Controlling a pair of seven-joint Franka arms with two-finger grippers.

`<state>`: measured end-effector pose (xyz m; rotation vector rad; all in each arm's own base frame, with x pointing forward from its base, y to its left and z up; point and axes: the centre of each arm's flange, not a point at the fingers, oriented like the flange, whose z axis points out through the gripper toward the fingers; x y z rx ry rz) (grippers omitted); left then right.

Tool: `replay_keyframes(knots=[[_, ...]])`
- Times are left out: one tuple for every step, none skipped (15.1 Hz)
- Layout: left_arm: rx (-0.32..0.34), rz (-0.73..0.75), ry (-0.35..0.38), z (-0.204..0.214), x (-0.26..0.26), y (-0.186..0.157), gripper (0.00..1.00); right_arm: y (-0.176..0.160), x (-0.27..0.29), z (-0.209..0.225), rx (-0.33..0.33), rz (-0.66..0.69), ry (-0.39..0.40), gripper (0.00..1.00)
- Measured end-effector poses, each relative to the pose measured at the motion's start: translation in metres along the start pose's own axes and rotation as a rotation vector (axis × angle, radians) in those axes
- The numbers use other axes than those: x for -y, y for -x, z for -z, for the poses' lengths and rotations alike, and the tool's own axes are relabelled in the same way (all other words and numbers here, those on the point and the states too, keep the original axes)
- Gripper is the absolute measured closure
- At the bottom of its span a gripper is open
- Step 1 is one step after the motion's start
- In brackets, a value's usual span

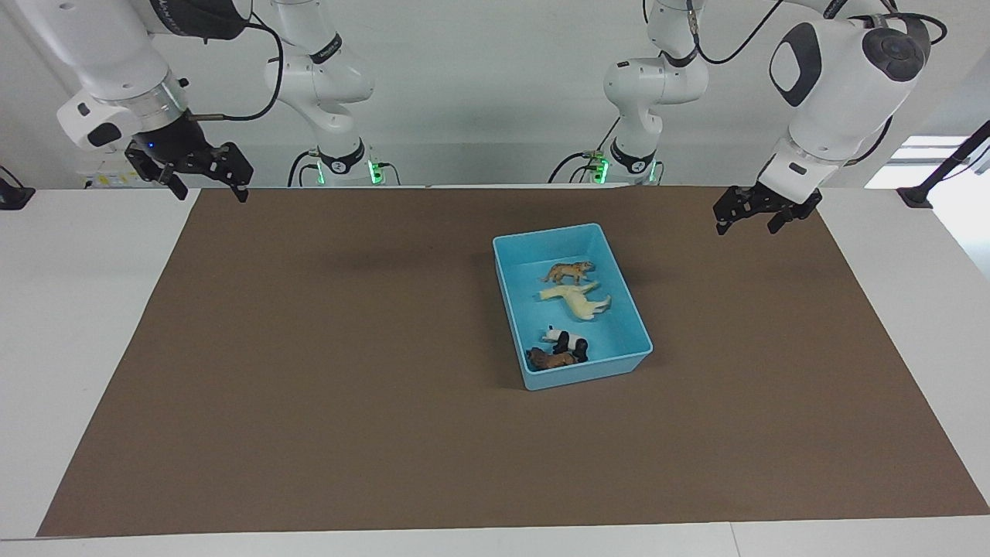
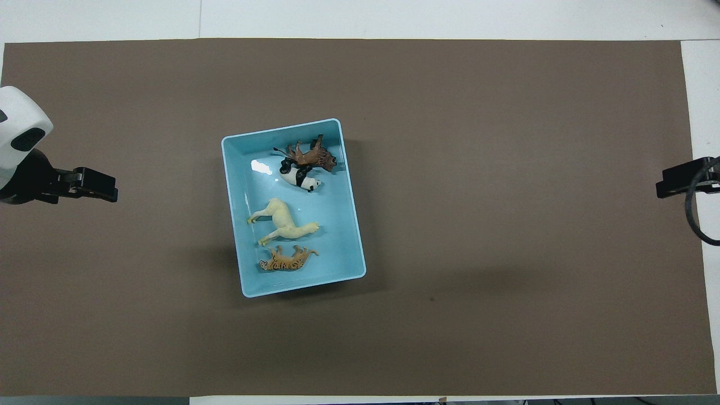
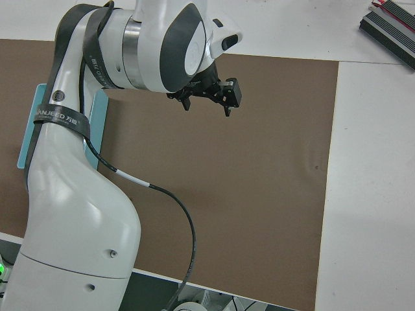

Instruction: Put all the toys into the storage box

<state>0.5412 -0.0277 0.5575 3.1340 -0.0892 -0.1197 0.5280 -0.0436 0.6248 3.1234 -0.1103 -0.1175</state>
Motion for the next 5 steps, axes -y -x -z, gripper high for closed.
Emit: replay_keyframes(knots=[[0.0, 0.001, 0.0, 0.0002, 0.0003, 0.0001, 0.0, -0.0005, -0.0004, 0.0003, -0.005, -0.001, 0.0, 0.0], [-0.001, 0.001, 0.0, 0.0003, 0.0004, 0.0002, 0.0, -0.0007, -0.0007, 0.0004, -0.006, -0.001, 0.0, 0.0], [-0.001, 0.001, 0.0, 0.0003, 0.0005, 0.0002, 0.0, -0.0007, -0.0008, 0.0005, -0.006, -0.002, 0.0, 0.0], [-0.001, 0.001, 0.0, 0.0003, 0.0005, 0.0002, 0.0, -0.0007, -0.001, 0.0005, -0.007, -0.002, 0.0, 0.0], [-0.001, 0.001, 0.0, 0.0004, 0.0005, 0.0002, 0.0, -0.0007, -0.0013, 0.0005, -0.007, -0.002, 0.0, 0.0]])
